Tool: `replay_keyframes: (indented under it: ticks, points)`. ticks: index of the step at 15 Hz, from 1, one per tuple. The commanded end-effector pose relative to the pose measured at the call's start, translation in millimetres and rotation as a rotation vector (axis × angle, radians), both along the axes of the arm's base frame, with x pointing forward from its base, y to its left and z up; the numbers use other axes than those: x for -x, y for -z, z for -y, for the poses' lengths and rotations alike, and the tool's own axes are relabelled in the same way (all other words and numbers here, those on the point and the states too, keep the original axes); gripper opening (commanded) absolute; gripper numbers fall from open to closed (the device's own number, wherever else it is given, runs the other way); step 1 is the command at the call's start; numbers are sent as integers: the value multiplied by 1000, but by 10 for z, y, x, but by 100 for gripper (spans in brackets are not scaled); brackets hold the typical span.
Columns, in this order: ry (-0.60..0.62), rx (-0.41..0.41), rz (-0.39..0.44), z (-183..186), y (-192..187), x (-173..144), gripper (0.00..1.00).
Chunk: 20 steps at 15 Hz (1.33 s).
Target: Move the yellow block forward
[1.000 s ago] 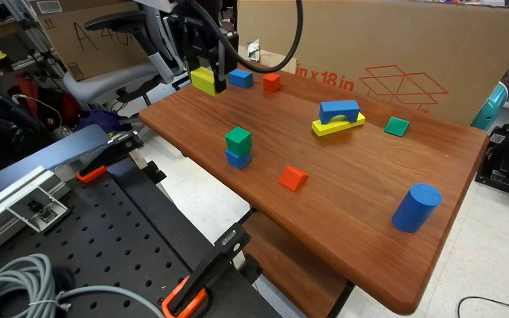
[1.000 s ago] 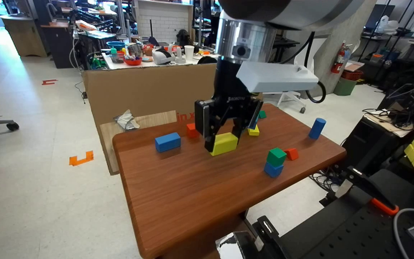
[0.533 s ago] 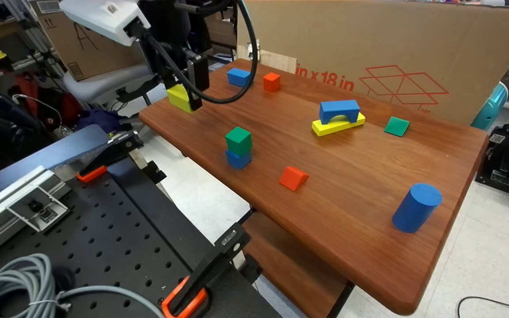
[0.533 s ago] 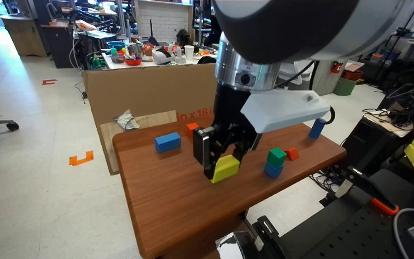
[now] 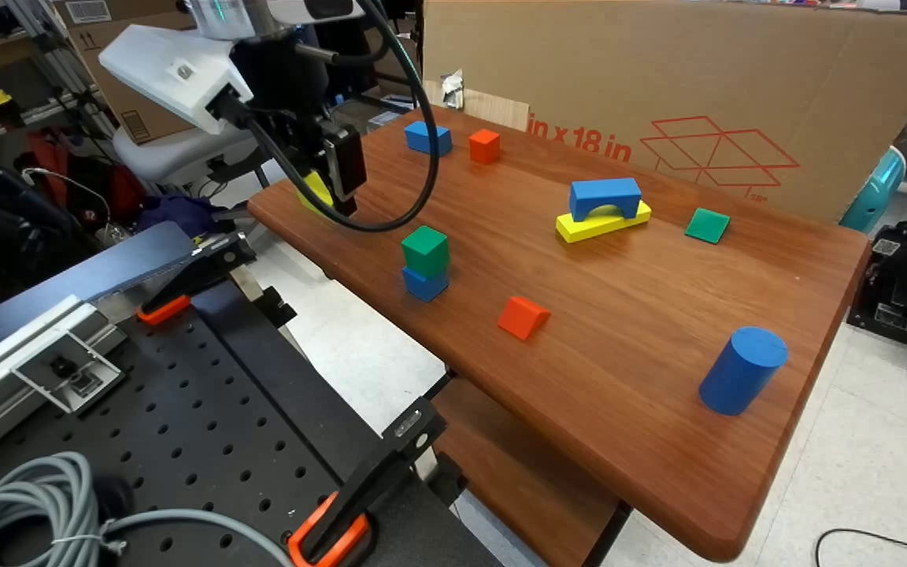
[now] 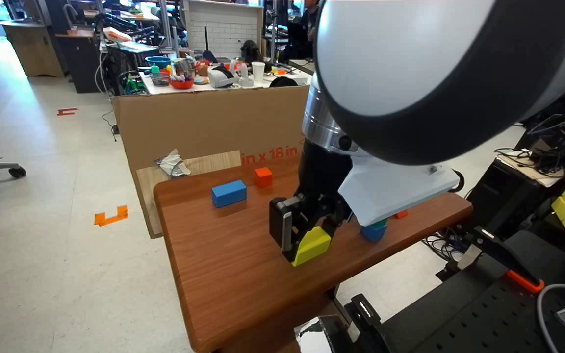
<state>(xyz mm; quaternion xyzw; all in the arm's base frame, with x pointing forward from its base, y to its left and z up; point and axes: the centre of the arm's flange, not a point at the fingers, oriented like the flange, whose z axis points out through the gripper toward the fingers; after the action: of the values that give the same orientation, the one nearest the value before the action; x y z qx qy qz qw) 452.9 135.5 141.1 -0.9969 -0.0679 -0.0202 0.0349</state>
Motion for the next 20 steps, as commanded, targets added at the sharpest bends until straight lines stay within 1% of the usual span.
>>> replay_keyframes:
  ticks: [1, 7, 12, 13, 14, 15, 16, 18, 20]
  points:
    - [15, 28, 32, -3, 150, 35, 42]
    - [11, 81, 31, -6, 333, 57, 42]
    - [26, 87, 43, -41, 262, 34, 42]
    - [34, 86, 46, -33, 234, 22, 92]
    - [41, 83, 48, -17, 205, 4, 92]
    - [50, 79, 52, 7, 169, -19, 98]
    - [58, 75, 57, 34, 128, -45, 100]
    - [75, 67, 70, 104, 22, -97, 100]
    - [88, 58, 88, 199, -169, -129, 100]
